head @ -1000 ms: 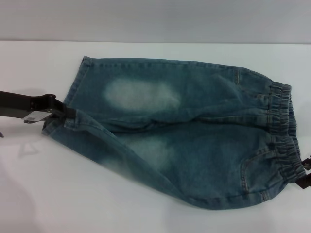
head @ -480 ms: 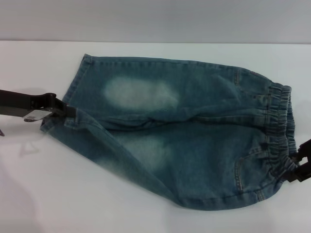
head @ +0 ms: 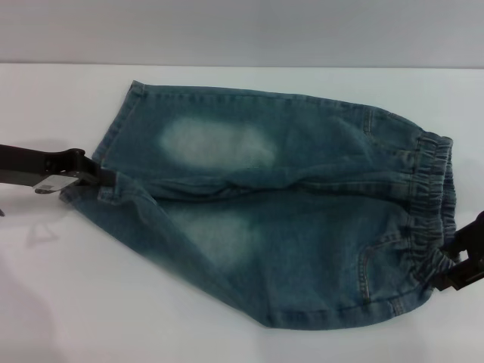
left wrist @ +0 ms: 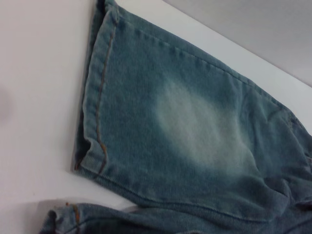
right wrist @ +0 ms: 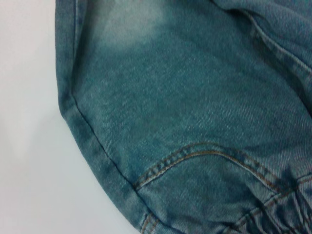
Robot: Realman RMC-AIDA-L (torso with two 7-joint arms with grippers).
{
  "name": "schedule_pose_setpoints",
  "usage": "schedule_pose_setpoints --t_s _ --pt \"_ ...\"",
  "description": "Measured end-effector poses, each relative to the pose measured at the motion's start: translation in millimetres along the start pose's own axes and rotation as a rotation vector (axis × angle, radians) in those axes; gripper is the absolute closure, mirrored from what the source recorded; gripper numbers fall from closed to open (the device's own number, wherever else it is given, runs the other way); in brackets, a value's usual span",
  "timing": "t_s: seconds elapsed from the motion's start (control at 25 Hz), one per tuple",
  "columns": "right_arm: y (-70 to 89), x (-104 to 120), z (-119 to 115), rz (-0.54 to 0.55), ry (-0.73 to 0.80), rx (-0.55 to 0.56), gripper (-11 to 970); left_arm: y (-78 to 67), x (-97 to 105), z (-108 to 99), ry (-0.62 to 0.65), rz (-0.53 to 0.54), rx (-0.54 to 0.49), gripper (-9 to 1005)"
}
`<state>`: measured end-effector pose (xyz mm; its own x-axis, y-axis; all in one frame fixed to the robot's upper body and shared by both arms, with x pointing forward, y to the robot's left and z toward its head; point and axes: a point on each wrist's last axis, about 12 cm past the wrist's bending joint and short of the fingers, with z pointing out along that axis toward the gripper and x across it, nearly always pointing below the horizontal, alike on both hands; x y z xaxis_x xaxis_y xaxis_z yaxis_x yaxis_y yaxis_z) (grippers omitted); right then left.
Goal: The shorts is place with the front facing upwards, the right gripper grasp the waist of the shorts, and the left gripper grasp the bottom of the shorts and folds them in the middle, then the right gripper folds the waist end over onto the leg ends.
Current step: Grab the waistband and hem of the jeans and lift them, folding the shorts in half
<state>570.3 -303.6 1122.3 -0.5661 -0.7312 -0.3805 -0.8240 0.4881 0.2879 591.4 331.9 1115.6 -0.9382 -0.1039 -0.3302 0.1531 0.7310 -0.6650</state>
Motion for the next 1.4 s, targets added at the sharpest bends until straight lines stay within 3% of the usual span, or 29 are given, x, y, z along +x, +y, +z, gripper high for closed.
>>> schedule_pose_setpoints --t_s 0.28,0.48,0.92,1.04,1.24,1.4 --pt "0.5 4 5 0.005 -0.01 -0.005 385 1.0 1 0 -0.003 -0.002 -0.002 968" --pt "0.4 5 8 -0.006 -0.034 0.0 441 1.0 1 1 -0.004 0.001 -0.002 968" --pt "1.5 6 12 -0.016 -0.049 -0.018 880 0.7 2 2 -0.002 0.0 0.002 967" --pt "1.1 9 10 -0.009 -0.07 -0.024 959 0.1 1 2 -0.008 -0.001 0.003 968" --pt "0.6 24 -2 0.03 -0.202 -0.031 959 -0.1 -7 -5 -0.038 -0.006 -0.011 968" --pt "-0.1 48 -18 0.089 -0.333 -0.025 960 -0.3 -17 -15 -0.112 -0.018 -0.008 968"
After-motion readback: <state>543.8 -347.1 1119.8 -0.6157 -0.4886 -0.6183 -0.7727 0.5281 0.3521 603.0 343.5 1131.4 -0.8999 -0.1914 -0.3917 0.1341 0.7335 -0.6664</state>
